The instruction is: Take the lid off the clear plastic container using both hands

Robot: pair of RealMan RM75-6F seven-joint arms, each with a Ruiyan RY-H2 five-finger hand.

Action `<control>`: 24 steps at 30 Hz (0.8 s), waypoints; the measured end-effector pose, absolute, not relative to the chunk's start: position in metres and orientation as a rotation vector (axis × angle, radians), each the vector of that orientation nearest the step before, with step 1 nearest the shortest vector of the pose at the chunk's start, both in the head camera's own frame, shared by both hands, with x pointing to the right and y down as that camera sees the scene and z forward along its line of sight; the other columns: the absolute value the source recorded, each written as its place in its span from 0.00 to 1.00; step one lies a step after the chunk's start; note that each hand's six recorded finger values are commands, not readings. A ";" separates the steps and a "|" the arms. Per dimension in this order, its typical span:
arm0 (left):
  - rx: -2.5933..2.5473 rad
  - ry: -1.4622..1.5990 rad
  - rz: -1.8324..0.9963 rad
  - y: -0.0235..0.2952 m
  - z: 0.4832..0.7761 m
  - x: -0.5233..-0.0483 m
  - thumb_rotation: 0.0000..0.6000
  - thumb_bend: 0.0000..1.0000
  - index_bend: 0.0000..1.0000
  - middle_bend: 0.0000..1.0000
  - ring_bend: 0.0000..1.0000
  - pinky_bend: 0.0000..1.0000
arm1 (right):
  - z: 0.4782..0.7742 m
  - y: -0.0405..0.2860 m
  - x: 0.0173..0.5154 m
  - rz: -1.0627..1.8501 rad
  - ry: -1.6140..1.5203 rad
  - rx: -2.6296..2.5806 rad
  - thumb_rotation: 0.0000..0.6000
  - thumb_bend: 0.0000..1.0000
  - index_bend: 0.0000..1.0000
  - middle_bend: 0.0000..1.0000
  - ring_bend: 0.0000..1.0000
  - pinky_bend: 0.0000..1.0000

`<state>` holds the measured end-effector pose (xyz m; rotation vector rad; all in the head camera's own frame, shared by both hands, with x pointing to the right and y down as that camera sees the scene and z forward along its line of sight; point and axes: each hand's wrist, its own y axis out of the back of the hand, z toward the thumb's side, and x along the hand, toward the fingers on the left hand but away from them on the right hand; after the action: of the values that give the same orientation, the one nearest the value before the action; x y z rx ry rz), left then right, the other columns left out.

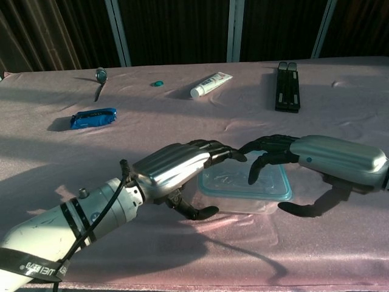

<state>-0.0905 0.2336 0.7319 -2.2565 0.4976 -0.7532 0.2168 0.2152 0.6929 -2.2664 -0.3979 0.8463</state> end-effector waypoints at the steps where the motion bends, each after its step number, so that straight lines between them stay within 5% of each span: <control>1: -2.257 0.496 -0.754 0.234 0.732 -0.091 1.00 0.34 0.00 0.58 0.35 0.13 | 0.693 0.215 0.217 0.844 -0.399 -2.268 1.00 0.52 0.49 0.20 0.07 0.15; 24: -2.295 0.488 -0.783 0.232 0.737 -0.089 1.00 0.34 0.00 0.58 0.35 0.10 | 0.695 0.199 0.219 0.807 -0.315 -2.280 1.00 0.52 0.42 0.20 0.08 0.10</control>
<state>-0.0887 0.2319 0.7374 -2.2953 0.4876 -0.7833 0.2187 0.1986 0.6946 -2.2799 -0.3154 0.8067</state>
